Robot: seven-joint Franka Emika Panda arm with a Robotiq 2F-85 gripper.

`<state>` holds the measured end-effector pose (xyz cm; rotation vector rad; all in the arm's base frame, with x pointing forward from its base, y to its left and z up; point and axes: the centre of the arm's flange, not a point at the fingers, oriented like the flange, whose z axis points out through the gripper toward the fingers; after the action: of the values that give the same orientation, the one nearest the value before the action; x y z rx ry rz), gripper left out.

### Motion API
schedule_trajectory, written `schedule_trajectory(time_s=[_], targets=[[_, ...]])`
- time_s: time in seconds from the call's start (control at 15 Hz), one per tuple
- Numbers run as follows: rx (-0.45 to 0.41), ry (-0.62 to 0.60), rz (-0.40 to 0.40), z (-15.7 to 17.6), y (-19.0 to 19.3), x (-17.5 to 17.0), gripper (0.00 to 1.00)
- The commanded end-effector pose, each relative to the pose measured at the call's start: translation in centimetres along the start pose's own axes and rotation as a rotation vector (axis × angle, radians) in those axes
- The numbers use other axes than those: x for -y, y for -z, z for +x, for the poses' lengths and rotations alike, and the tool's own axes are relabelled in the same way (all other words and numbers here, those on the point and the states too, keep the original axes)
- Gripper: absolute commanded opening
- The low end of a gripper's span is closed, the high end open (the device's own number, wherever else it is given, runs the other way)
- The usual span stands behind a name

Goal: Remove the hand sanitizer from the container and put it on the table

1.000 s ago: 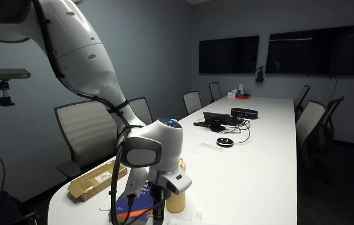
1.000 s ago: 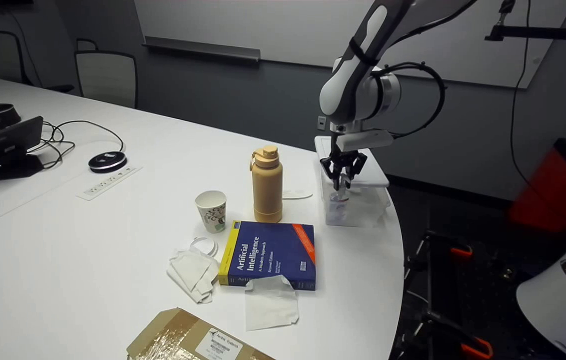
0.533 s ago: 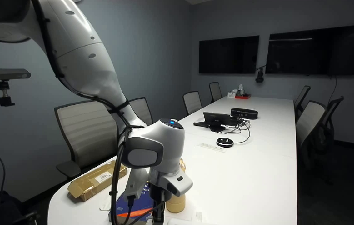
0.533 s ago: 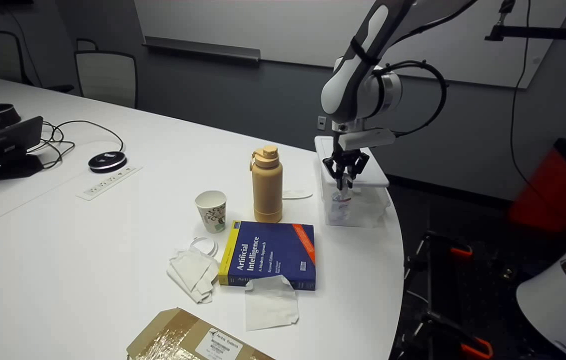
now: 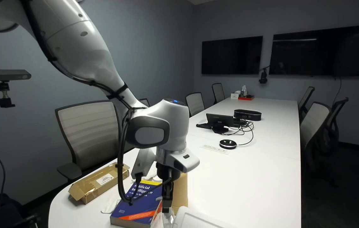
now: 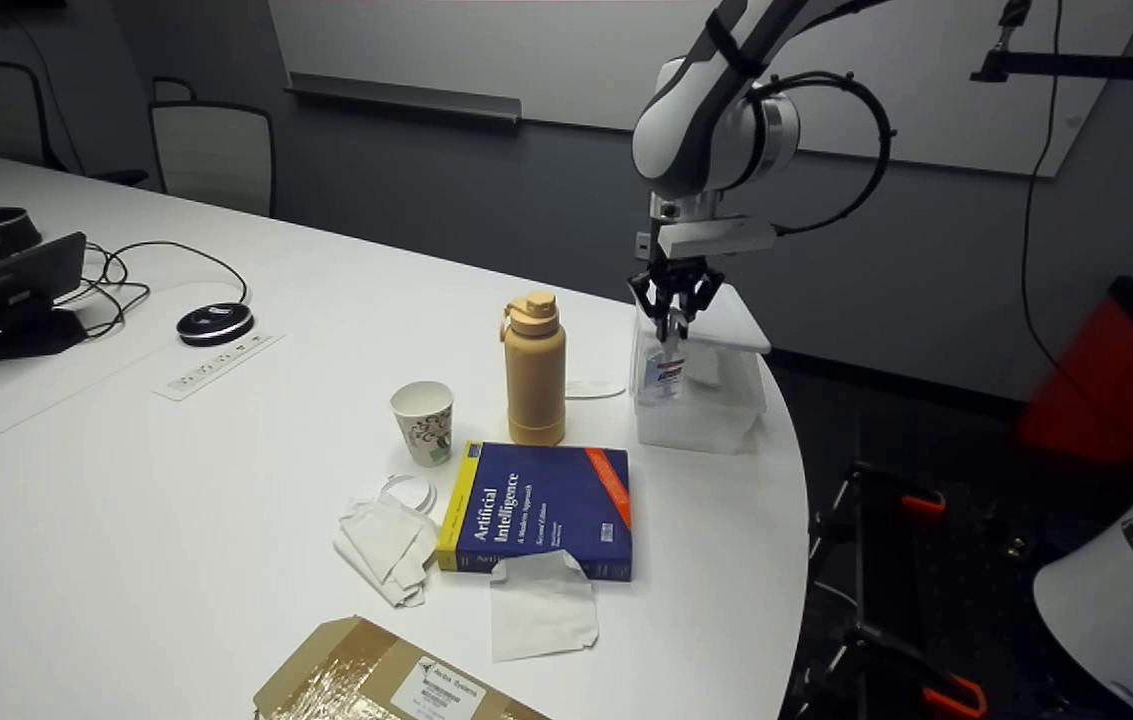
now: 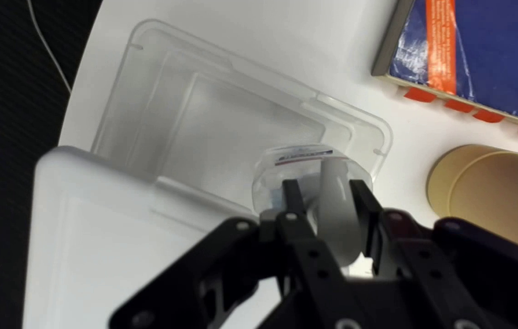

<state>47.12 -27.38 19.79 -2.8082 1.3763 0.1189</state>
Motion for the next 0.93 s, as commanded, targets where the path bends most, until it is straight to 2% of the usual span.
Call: schedule_trajectory(time_s=[0.0,0.33,0.53,0.87], targets=[[-0.006,-0.004,0.004,-1.7,5.9,2.1,0.07],[0.043,0.057,0.02,-5.0,10.7,6.3,0.07],[0.057,0.138,0.024,-8.0,12.1,10.2,0.07],[-0.009,0.323,-0.006,-14.2,11.7,19.3,0.07]])
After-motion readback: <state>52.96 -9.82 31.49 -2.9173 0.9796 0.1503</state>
